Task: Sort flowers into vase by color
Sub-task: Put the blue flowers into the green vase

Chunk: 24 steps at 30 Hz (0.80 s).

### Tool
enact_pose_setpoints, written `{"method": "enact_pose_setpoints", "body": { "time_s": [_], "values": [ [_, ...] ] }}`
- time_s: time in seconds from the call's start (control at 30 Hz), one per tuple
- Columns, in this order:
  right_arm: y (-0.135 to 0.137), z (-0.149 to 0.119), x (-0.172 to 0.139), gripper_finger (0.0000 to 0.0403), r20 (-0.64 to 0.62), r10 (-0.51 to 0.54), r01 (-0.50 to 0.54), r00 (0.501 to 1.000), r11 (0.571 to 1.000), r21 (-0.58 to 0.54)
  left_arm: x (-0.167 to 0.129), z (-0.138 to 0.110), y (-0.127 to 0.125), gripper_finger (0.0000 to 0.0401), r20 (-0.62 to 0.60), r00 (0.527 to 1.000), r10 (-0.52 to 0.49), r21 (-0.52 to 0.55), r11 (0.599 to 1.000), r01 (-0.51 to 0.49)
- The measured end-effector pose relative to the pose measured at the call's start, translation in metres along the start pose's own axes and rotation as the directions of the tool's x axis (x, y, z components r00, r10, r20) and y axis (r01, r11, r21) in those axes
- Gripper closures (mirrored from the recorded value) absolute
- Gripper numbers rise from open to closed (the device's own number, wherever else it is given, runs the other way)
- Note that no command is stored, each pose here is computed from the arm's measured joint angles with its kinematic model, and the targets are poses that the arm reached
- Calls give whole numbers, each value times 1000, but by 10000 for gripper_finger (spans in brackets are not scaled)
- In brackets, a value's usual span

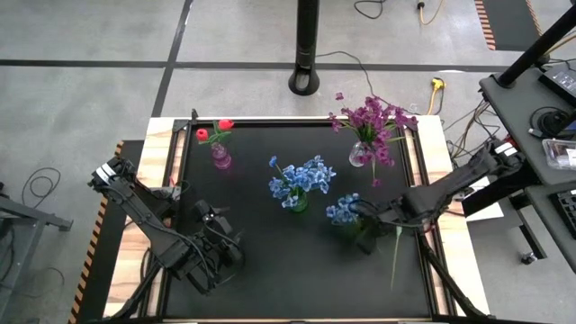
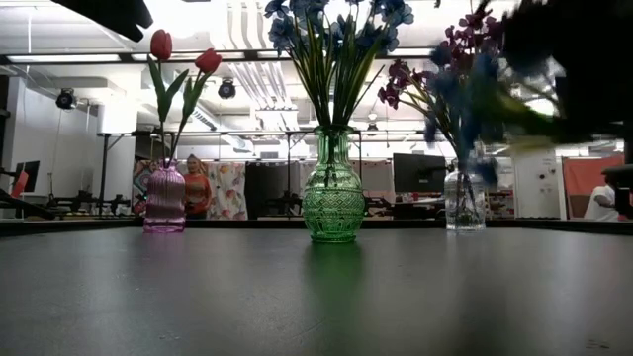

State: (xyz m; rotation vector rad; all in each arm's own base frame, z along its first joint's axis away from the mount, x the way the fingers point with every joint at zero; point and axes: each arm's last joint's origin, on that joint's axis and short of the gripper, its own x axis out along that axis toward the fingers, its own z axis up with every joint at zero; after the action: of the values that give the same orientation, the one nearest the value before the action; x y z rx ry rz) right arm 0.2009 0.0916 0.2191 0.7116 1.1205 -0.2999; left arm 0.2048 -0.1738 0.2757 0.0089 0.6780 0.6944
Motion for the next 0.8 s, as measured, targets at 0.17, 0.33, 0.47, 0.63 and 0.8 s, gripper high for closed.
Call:
{"method": "enact_pose_setpoints", "body": {
  "time_s": [0.17, 0.33, 0.47, 0.63, 0.8],
  "values": [
    [13, -6, -26, 381, 249, 149, -111, 957, 981, -162, 0, 0, -1, 53, 2, 1000, -5, -9, 1000, 5],
    [31, -5, -40, 381, 432, 322, -167, 842, 918, -360, 0, 0, -1, 53, 3, 1000, -7, -12, 1000, 7],
    [40, 1, -47, 381, 533, 386, -105, 753, 870, -481, 0, 0, -1, 53, 3, 1000, -7, -12, 1000, 8],
    [59, 10, -50, 381, 641, 500, 8, 583, 785, -619, 0, 0, -1, 53, 4, 1000, -9, -16, 1000, 9],
    [76, 15, -44, 381, 702, 626, 193, 340, 684, -704, 0, 1, -2, 53, 27, 1000, -7, -21, 1000, 7]
  ]
}}
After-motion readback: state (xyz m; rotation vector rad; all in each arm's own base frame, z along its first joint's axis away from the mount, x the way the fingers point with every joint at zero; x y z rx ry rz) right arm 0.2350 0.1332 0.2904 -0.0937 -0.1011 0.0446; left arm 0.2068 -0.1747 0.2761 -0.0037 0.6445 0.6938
